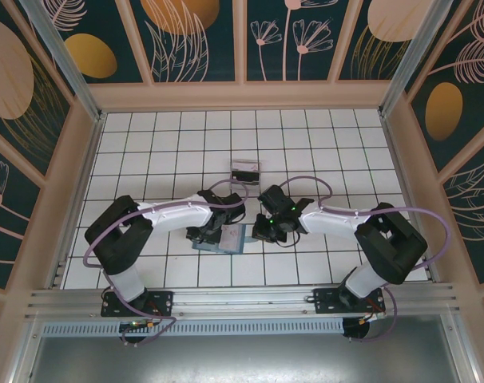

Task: Take the credit cards out of the card holder

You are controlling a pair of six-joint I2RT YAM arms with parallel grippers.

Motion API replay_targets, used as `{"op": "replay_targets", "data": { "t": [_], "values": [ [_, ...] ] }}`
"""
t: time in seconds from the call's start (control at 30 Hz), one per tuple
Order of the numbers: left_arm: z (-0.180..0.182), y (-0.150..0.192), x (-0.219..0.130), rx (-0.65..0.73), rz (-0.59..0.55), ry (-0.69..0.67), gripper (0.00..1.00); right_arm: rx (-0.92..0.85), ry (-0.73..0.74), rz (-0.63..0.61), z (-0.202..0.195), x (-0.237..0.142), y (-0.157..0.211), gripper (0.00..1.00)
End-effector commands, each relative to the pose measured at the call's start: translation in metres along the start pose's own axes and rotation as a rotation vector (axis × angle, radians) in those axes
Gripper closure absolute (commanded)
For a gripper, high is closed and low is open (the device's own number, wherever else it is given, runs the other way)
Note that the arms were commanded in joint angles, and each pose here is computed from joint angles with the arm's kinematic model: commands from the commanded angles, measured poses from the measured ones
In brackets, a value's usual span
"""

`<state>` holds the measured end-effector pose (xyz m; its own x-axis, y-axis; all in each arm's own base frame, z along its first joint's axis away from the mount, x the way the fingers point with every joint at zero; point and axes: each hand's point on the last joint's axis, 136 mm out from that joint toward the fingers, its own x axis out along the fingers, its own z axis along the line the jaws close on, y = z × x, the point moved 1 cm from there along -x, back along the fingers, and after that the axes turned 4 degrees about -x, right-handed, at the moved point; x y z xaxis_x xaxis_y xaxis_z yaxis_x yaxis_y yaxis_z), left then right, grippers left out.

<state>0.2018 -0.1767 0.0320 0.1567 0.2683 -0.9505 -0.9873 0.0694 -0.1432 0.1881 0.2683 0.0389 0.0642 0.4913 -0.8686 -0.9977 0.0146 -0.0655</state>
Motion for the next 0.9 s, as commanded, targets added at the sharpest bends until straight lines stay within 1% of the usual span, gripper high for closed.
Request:
{"op": "replay_targets", "data": {
  "t": [0.0, 0.13, 0.23, 0.33, 0.43, 0.5, 0.67, 0.73, 0.87],
  "values": [
    [-0.003, -0.001, 0.002, -0.004, -0.007, 0.048, 0.59, -0.006, 0.012, -0.002, 0.004, -0.001, -0.003, 0.91],
    [-0.009, 0.002, 0.007, 0.009, 0.01, 0.088, 0.59, -0.003, 0.036, -0.018, -0.002, -0.005, -0.006, 0.95],
    [-0.022, -0.004, -0.007, 0.003, -0.016, 0.196, 0.6, 0.001, 0.076, -0.022, -0.013, -0.007, -0.008, 0.95],
    [-0.031, 0.002, -0.01, 0.002, 0.001, 0.271, 0.6, 0.0, 0.116, -0.027, -0.022, -0.011, -0.01, 0.95],
    [-0.038, -0.001, -0.02, -0.008, -0.006, 0.323, 0.6, -0.003, 0.128, -0.034, -0.024, -0.014, -0.013, 0.94],
    [-0.037, -0.004, -0.024, -0.012, -0.016, 0.326, 0.6, -0.005, 0.133, -0.036, -0.024, -0.015, -0.013, 0.93],
    [-0.036, -0.022, -0.053, -0.029, -0.084, 0.352, 0.61, -0.002, 0.135, -0.047, -0.022, -0.02, -0.015, 0.84],
    [-0.039, -0.029, -0.067, -0.032, -0.111, 0.39, 0.61, -0.002, 0.143, -0.058, -0.021, -0.024, -0.017, 0.79],
    [-0.051, -0.036, -0.088, -0.041, -0.132, 0.488, 0.61, -0.008, 0.156, -0.085, -0.015, -0.034, -0.024, 0.73]
  ]
}}
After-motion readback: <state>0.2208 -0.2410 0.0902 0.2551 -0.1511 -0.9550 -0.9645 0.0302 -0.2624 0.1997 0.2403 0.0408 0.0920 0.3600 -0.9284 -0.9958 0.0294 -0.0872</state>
